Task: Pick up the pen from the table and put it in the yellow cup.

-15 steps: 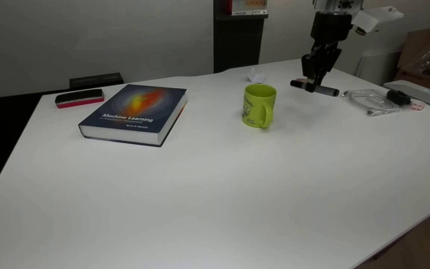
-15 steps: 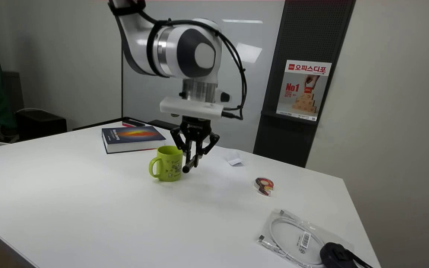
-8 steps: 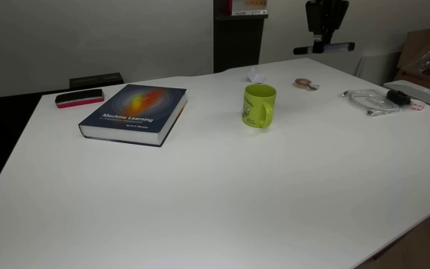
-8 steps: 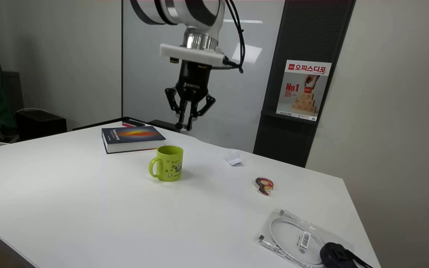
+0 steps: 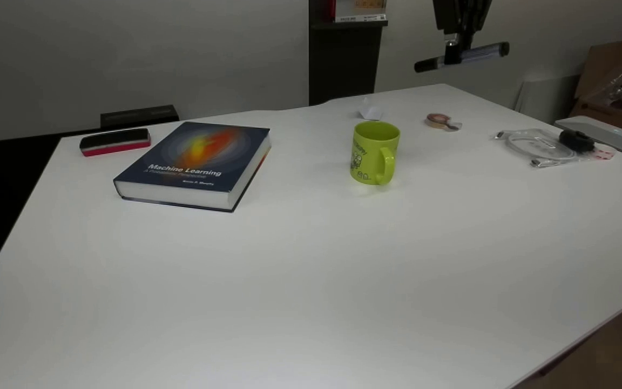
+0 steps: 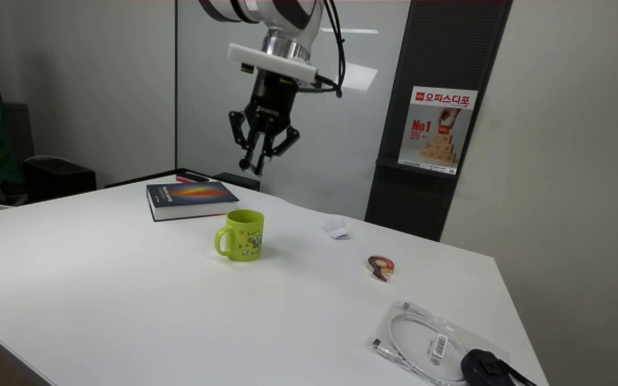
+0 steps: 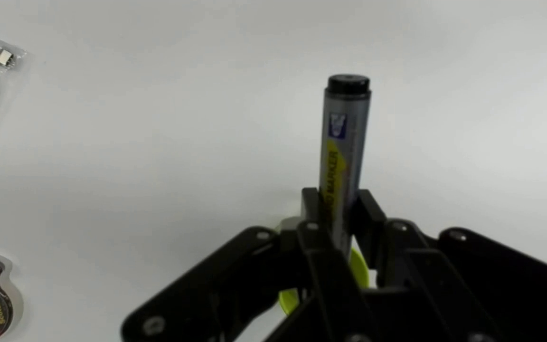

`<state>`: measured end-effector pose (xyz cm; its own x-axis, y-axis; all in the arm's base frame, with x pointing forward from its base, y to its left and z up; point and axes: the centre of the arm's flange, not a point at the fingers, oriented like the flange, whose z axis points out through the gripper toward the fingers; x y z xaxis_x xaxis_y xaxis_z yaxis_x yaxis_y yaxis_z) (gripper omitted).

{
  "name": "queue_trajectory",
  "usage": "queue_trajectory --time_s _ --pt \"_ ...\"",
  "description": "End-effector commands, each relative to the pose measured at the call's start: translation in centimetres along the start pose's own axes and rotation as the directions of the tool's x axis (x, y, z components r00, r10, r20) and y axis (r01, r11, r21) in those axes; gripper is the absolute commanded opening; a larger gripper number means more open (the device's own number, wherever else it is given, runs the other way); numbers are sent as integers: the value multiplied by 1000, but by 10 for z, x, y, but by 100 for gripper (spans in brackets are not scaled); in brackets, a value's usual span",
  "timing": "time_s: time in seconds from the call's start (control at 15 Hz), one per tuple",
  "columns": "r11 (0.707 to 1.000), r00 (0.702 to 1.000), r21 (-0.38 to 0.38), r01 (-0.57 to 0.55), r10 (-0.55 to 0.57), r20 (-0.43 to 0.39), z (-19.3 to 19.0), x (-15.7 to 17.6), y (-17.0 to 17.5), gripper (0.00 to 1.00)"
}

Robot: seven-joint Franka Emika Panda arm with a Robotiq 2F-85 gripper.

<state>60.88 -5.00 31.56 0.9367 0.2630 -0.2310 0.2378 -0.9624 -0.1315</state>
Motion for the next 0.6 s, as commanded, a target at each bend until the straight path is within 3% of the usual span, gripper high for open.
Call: queue_trajectory --time_s 0.0,0.27,0.53 --pt "1000 1000 -2 -7 7 25 4 0 0 5" --pt "1000 987 19 -18 15 161 17 18 -5 5" --pt "997 959 -29 -68 74 274 29 41 -9 5"
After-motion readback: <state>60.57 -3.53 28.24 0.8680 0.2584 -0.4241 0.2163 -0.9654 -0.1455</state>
